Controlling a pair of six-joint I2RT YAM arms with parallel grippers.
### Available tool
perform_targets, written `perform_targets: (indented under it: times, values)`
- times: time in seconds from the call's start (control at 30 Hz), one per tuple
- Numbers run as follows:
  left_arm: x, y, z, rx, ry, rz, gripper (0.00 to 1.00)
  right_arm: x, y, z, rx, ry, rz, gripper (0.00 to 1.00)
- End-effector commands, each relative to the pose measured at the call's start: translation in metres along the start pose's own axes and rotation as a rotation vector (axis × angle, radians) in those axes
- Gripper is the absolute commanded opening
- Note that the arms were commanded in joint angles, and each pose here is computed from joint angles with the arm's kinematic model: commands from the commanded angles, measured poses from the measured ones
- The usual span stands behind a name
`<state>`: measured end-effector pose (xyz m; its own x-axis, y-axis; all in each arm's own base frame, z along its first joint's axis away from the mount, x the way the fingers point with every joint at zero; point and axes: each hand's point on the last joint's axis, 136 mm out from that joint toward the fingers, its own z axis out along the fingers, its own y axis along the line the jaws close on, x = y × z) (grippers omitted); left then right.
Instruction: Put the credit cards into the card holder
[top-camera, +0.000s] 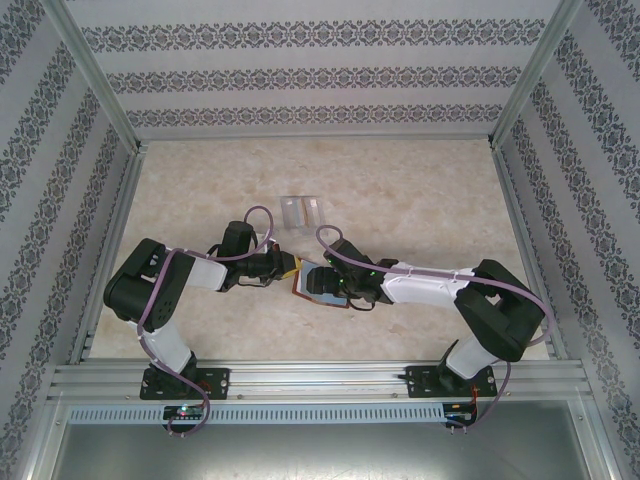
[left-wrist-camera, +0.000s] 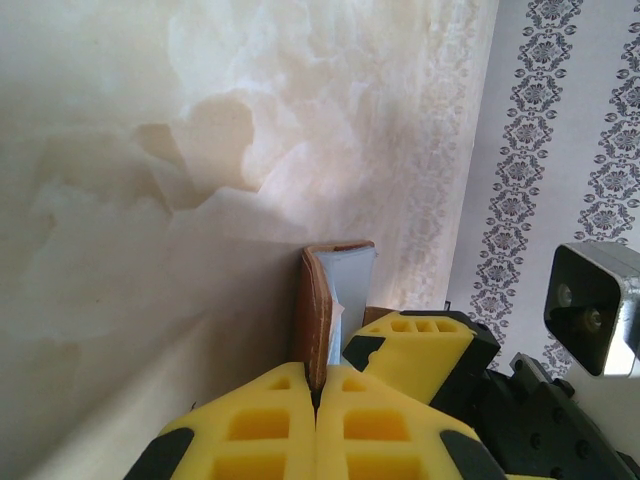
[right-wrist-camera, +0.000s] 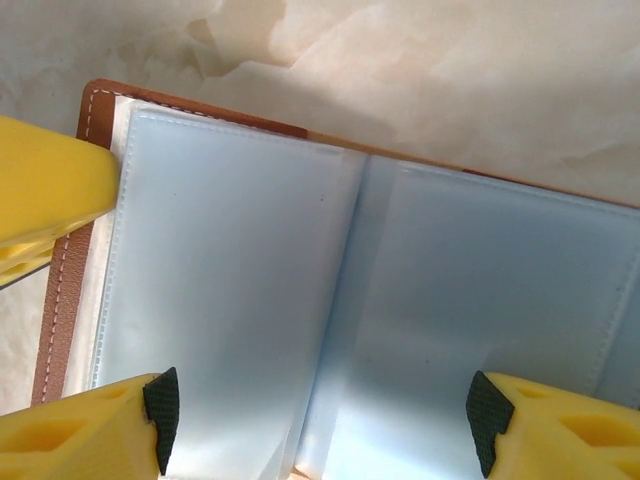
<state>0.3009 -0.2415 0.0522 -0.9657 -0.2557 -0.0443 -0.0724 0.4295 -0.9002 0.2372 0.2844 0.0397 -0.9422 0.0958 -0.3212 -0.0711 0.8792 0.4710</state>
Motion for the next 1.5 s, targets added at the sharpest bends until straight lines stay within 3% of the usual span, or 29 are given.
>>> perform_targets:
  times: [0.0, 0.13, 0.53, 0.83, 1.13, 1.47]
  values:
    - [0.002, 0.001, -0.001, 0.007, 0.015, 0.004, 0.00, -0.003, 0.012, -0.006, -0.063, -0.012, -0.020, 0.80]
    - [0.002, 0.002, 0.000, 0.007, 0.016, 0.004, 0.00, -0.007, 0.025, -0.006, -0.095, -0.008, -0.045, 0.84]
    - [0.004, 0.004, 0.000, 0.006, 0.020, 0.004, 0.00, -0.003, 0.031, 0.016, -0.117, 0.043, 0.005, 0.85]
    - [0.003, 0.003, 0.001, 0.009, 0.021, 0.005, 0.00, 0.002, 0.018, 0.021, -0.070, 0.061, 0.019, 0.86]
    - [0.003, 0.004, 0.000, 0.008, 0.020, 0.004, 0.00, 0.012, 0.008, 0.030, -0.039, 0.096, 0.053, 0.83]
    - [0.003, 0.003, 0.001, 0.009, 0.021, 0.004, 0.00, -0.001, 0.014, 0.005, -0.036, 0.034, -0.002, 0.74]
